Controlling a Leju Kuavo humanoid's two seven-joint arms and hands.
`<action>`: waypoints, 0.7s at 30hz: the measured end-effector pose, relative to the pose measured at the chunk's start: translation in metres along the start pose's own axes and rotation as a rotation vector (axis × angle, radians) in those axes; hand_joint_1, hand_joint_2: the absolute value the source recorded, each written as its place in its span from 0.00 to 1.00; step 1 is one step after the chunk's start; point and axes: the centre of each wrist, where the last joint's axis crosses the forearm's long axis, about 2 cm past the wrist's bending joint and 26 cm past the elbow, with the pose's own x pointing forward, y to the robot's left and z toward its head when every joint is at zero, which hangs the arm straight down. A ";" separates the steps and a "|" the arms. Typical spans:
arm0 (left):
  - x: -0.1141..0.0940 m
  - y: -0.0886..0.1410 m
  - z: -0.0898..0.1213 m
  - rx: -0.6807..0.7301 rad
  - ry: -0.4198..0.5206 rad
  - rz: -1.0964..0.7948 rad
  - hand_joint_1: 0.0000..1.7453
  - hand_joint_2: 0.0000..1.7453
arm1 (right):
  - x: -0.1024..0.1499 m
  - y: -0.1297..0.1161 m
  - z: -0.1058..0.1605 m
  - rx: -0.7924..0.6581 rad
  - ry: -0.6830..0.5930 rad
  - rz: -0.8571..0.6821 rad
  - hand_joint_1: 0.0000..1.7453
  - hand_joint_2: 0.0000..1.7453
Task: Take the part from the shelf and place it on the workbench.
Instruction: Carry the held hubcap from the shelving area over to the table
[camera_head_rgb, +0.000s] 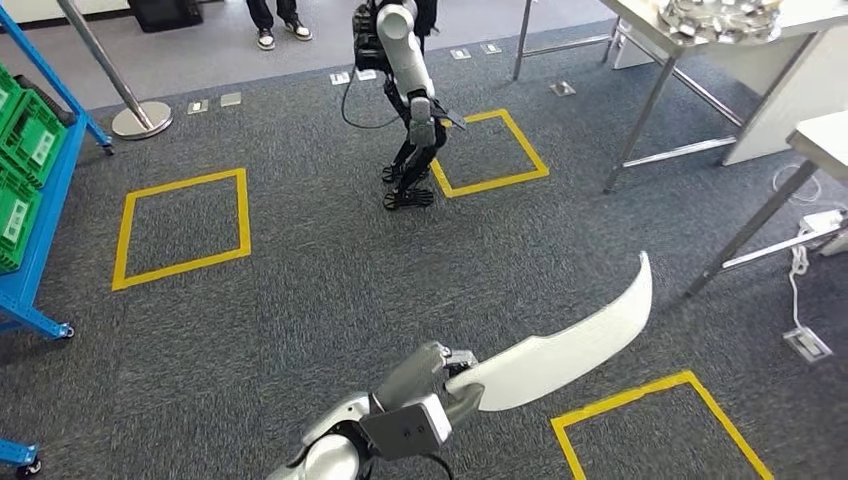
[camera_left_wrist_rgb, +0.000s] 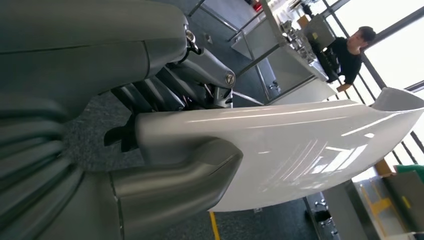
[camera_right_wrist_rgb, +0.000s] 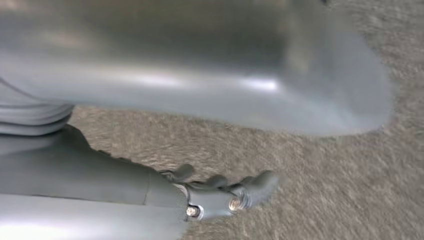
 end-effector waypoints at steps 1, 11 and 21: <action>-0.002 0.001 0.002 0.009 0.007 0.002 1.00 1.00 | 0.001 0.000 0.000 0.000 -0.002 0.000 0.00 0.00; -0.005 -0.003 0.006 0.042 0.017 0.019 1.00 1.00 | 0.001 0.000 0.000 0.000 -0.002 0.004 0.00 0.00; -0.004 -0.006 0.001 0.030 0.003 0.031 1.00 1.00 | -0.002 0.000 0.000 -0.002 -0.003 -0.019 0.00 0.00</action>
